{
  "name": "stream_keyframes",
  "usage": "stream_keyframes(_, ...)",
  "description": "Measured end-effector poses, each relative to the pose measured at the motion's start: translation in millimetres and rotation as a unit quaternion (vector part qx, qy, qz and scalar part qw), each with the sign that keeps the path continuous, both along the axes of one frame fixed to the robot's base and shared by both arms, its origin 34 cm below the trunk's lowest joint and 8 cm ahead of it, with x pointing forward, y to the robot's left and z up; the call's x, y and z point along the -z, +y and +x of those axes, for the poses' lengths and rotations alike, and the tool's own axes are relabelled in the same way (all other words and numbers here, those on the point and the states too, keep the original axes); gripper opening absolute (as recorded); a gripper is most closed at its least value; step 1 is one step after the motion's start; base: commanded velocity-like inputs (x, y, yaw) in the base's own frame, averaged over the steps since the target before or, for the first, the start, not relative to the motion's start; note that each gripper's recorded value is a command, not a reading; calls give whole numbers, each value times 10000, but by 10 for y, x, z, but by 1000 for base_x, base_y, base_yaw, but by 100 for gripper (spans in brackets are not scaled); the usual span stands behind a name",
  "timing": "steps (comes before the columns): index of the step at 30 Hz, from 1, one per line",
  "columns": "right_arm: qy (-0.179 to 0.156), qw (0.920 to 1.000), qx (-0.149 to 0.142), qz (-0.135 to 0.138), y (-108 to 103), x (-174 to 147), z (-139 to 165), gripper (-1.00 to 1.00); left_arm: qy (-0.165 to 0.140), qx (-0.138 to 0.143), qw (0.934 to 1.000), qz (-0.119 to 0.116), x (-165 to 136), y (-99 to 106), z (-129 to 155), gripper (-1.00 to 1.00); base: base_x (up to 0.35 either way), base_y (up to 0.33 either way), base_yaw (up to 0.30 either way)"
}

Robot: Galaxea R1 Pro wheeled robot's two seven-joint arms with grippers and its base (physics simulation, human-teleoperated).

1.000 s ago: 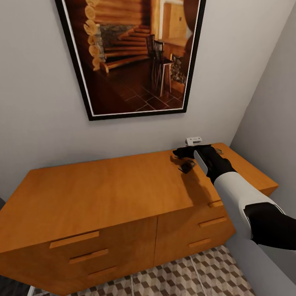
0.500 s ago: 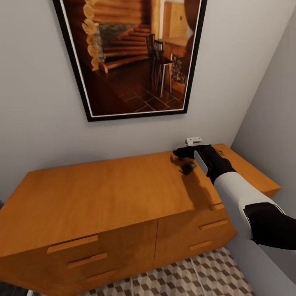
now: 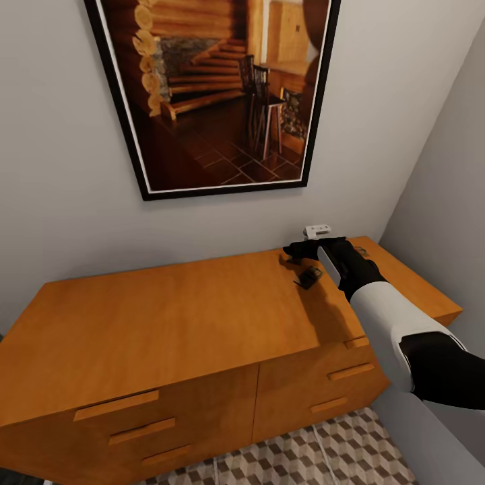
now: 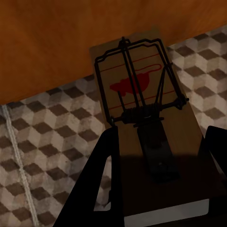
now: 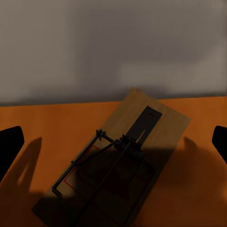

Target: Take the four mousetraps from the cabinet in the bathroom and place them on the bathroom floor. Make sure all four end up on the same floor surface, and ensure that at least two of them are either under or directly next to the same bathroom sink.

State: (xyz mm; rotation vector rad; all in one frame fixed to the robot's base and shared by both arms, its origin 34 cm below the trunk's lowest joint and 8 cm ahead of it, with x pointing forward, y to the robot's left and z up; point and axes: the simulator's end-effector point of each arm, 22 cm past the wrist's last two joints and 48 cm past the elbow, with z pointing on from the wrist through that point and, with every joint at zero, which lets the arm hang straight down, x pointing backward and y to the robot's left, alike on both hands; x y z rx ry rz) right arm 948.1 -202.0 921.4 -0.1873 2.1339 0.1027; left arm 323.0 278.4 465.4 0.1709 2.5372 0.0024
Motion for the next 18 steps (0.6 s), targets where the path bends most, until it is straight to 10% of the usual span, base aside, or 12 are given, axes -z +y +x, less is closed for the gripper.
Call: stream_keyframes(18,-2,10000,0,-3,-1,-2,1,100,0,0,10000,0,0,0,0,-100,0,0,0)
